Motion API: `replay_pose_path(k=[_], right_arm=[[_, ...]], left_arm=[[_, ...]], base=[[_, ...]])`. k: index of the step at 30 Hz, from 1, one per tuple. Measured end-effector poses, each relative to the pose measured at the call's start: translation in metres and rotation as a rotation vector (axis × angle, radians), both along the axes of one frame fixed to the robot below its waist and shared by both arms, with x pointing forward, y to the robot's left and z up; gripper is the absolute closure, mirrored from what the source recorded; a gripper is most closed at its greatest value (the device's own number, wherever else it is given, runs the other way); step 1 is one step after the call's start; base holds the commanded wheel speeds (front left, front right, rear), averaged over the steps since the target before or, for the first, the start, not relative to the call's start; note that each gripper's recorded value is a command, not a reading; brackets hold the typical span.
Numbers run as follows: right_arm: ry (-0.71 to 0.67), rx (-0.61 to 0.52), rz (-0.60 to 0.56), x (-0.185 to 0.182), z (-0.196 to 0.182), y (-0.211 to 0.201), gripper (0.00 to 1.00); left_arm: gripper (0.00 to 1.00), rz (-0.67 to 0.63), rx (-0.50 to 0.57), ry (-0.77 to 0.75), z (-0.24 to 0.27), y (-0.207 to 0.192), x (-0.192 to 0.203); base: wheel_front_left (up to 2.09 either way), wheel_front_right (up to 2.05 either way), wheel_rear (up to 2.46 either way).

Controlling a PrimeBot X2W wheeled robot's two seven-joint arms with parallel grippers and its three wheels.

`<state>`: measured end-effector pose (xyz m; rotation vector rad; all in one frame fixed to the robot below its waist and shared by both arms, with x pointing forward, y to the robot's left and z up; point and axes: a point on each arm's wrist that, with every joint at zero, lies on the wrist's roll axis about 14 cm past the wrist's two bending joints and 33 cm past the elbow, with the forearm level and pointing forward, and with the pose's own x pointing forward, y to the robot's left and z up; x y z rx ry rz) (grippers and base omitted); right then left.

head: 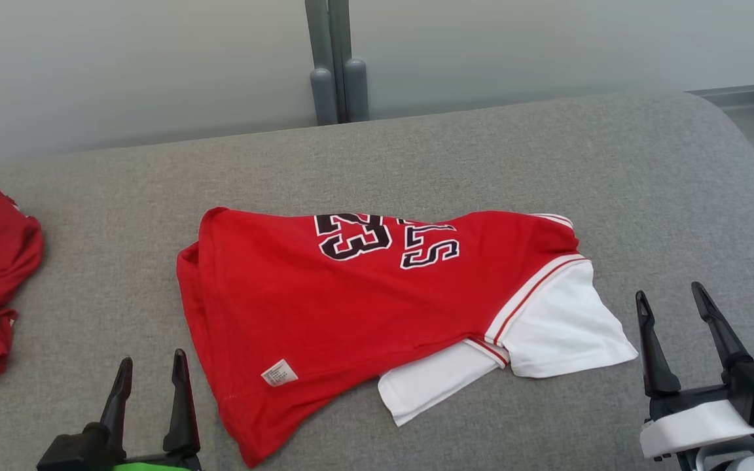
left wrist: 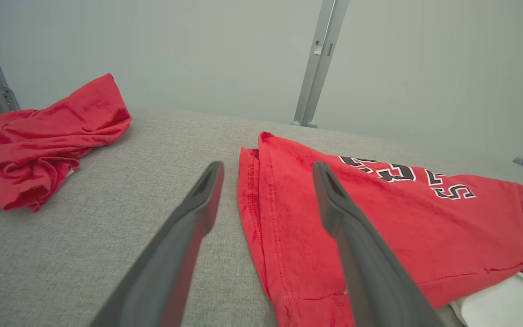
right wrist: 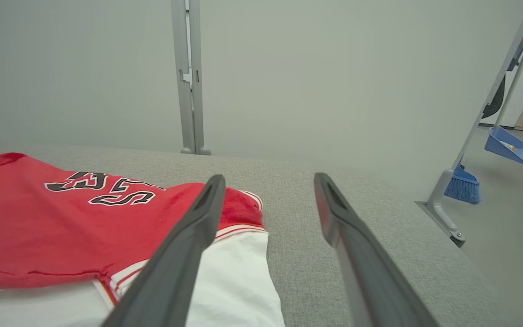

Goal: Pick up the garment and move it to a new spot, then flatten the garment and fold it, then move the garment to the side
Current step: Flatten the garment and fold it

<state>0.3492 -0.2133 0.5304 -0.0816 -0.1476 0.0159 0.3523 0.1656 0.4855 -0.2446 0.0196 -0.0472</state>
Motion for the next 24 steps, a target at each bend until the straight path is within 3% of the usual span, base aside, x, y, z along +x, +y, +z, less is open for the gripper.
replay_pose_path(k=[12,24], right_arm=[[0.039,-0.006,-0.02,-0.011,-0.013,-0.005,0.0],[0.062,-0.005,-0.025,-0.014,-0.02,-0.007,0.0]], left_arm=[[0.0,0.013,0.062,0.052,-0.024,0.013,-0.023],[0.0,-0.01,0.051,0.073,-0.034,0.009,-0.026]], base=[[0.0,0.0,0.0],[0.0,0.0,0.0]])
